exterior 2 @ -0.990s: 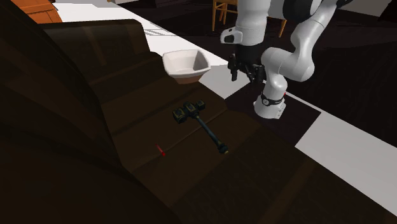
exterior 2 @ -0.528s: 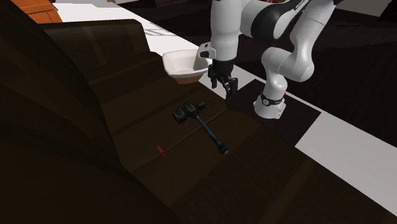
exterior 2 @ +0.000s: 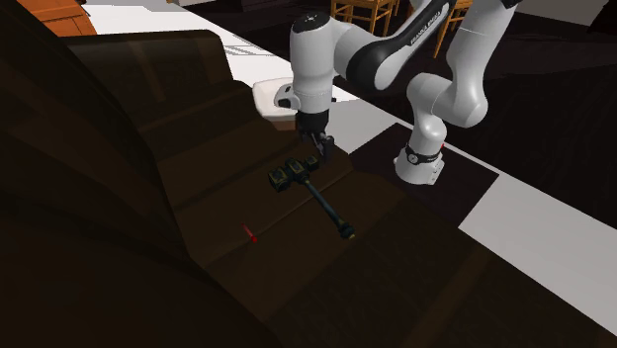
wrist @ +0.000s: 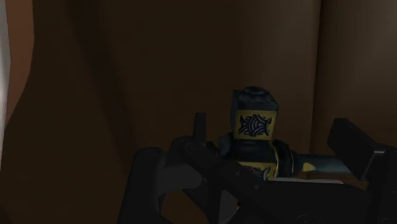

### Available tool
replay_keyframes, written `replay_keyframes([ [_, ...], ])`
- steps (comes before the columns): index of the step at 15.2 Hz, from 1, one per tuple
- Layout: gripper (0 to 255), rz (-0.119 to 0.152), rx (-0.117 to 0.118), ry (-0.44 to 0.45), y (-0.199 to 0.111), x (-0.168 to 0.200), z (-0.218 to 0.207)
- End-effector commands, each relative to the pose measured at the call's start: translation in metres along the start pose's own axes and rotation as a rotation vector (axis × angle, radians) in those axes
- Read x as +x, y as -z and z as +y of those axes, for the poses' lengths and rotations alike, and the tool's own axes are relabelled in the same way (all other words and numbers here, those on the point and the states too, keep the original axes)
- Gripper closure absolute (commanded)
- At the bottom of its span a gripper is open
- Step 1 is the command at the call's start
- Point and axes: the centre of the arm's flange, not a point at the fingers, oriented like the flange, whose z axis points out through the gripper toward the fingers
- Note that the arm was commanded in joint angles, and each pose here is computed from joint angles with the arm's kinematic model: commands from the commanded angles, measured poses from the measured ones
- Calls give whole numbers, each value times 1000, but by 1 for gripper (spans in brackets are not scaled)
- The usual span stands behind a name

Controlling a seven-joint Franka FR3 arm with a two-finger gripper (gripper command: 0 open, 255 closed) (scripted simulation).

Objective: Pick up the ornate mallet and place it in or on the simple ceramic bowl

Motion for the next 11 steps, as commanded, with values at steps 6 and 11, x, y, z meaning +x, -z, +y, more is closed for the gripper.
replay_keyframes([
  [6, 0, -1, -3, 0, -41, 4, 2],
  [11, 0, -1, -3, 0, -41, 4, 2],
])
